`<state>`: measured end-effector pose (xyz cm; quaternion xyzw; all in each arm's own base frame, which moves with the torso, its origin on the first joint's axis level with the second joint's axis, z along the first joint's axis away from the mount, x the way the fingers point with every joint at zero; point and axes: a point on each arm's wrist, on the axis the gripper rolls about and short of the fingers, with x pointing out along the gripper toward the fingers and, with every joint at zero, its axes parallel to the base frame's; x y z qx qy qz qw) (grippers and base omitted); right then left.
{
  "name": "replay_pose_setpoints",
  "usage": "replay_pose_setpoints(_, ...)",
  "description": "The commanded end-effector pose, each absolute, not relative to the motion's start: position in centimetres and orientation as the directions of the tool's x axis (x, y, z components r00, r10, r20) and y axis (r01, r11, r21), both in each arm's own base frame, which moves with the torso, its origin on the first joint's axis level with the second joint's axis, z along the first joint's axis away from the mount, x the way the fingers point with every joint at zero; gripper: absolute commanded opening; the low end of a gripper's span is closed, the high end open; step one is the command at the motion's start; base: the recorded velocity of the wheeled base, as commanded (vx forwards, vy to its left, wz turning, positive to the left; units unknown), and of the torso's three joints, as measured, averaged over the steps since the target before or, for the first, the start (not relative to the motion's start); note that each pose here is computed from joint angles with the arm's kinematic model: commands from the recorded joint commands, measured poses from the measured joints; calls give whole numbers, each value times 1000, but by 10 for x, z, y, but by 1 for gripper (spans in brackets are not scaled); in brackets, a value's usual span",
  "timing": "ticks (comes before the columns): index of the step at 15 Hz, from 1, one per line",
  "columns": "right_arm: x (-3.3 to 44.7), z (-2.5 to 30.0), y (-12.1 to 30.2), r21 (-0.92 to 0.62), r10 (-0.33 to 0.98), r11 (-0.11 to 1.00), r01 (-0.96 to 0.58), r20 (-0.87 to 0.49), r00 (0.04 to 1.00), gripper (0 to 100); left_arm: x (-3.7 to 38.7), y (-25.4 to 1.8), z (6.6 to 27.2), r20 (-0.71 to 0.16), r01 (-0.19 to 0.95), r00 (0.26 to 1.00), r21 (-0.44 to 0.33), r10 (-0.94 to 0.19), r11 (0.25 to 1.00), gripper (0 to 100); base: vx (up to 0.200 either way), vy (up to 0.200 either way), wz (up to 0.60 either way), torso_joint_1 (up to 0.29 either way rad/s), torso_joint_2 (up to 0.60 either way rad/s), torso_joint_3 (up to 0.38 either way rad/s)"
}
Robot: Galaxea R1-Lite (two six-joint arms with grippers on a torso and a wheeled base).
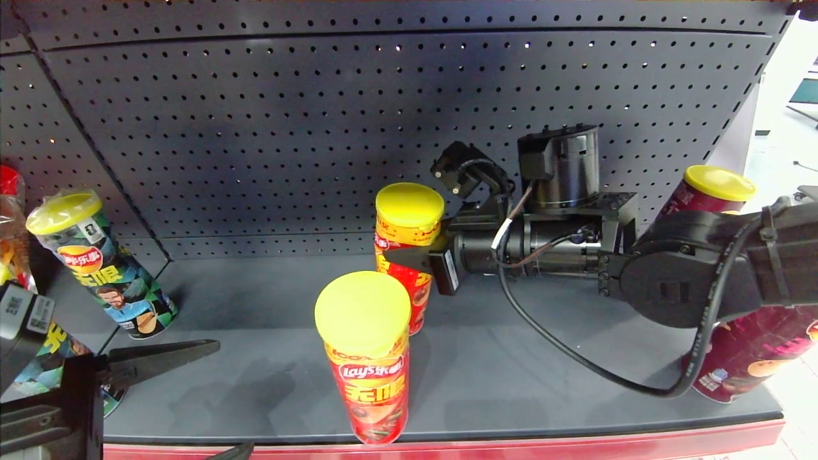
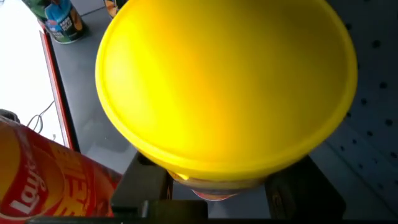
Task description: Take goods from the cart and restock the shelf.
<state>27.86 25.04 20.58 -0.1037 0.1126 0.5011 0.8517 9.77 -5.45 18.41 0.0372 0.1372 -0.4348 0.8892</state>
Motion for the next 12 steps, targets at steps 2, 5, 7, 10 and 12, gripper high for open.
replay_pose_setpoints(2,276,201,249,-57,827,473,-879,-314,466,0,99,-55,183,-286,784,580,-59,-763,618,100,0,0,0,0,0,0)
replay_pose_setpoints(5,272,194,247,-51,823,471,-881,-333,459,100,99,-55,181,-290,783,579,-61,-762,619,100,0,0,0,0,0,0)
replay_pose_setpoints(7,268,197,248,-50,826,470,-881,-327,459,100,100,-55,182,-290,782,580,-61,-761,620,100,0,0,0,0,0,0)
replay_pose_setpoints(10,259,208,240,-51,829,476,-878,-307,467,100,103,-57,183,-292,779,582,-69,-759,624,100,0,0,0,0,0,0)
replay_pose_setpoints(12,249,214,233,-33,827,489,-871,-298,476,100,107,-58,184,-298,773,584,-82,-755,629,100,0,0,0,0,0,0)
